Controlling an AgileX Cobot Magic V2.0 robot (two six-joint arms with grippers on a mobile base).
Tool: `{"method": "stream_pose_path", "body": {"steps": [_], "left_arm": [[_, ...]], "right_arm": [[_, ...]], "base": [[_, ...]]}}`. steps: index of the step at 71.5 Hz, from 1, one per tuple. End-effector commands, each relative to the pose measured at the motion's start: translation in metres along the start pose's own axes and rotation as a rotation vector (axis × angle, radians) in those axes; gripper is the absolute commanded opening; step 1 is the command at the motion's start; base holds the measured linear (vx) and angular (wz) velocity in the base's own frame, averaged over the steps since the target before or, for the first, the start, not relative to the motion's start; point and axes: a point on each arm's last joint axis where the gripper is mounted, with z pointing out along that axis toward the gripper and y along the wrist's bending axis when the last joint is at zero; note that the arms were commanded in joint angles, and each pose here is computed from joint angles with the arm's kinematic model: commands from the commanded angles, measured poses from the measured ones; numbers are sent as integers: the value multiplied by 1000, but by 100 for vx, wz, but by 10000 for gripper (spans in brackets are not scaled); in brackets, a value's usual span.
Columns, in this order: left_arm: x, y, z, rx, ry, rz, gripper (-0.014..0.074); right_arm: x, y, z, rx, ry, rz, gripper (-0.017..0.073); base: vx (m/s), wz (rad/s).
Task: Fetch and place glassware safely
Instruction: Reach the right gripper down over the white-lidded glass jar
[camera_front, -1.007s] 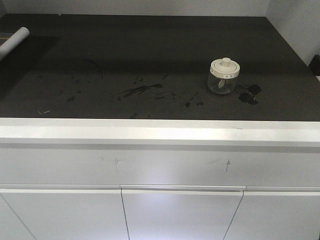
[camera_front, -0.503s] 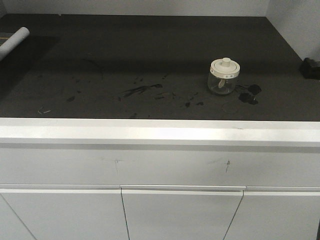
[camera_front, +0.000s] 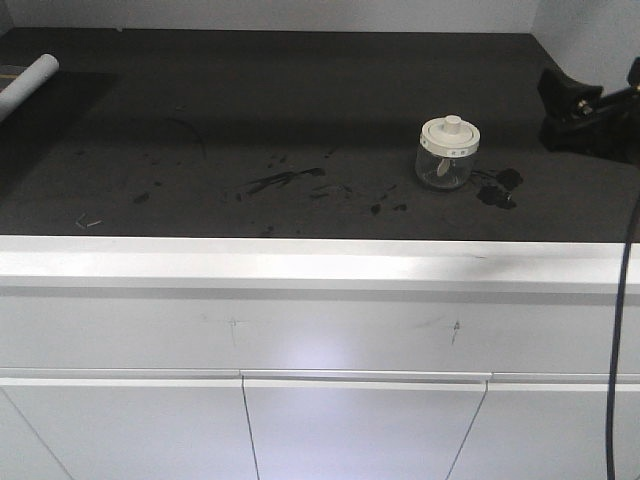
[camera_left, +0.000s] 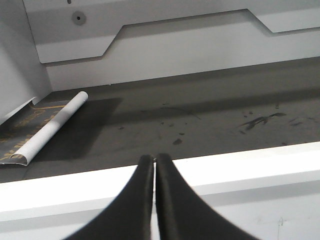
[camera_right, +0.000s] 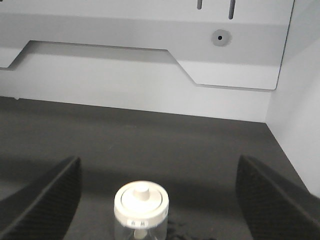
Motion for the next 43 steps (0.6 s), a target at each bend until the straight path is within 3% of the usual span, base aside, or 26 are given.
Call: {"method": "stream_pose_path", "body": {"steps": [1,21,43], "left_arm": [[-15,0,0,0,-85,-16,-7],[-15,0,0,0,-85,-15,-7],[-15,0,0,0,-85,-15,-7]], "right_arm": [[-24,-1,14,-13,-117,-2,603],[-13,11,81,-67,-82,-2,571],[19,9,154,-68,-51,10,571]], "base": [[0,0],[0,0],[0,0]]}}
